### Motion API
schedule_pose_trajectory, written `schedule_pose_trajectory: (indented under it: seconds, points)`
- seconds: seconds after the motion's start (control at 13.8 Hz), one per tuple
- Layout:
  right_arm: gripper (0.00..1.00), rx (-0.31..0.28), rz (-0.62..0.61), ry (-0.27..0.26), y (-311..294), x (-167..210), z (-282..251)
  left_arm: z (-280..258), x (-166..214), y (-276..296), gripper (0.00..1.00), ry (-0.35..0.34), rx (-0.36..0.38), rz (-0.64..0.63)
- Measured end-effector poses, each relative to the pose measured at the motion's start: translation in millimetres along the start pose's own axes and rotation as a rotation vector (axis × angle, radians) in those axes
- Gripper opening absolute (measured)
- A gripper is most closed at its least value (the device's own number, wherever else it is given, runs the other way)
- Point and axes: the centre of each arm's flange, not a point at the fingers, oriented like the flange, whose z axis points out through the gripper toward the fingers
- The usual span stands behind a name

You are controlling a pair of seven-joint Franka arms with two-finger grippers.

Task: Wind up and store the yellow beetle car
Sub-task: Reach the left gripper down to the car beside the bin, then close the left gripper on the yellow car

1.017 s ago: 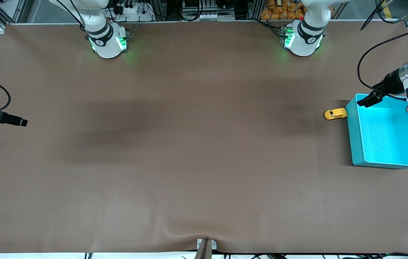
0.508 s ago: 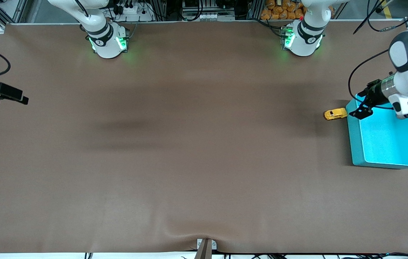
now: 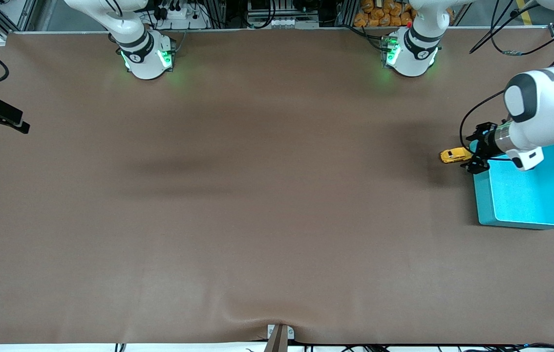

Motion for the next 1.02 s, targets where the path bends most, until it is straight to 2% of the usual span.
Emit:
schedule_pose_trajectory:
  seconds: [0.44, 1.02]
  points:
    - [1.0, -0.002, 0.003, 0.007, 2, -3, -4, 38, 28, -36, 1.0, 0.012, -0.042, -0.093]
    - [1.0, -0.042, -0.03, 0.026, -14, -1, -6, 75, 31, -34, 1.0, 0.009, -0.036, -0.097]
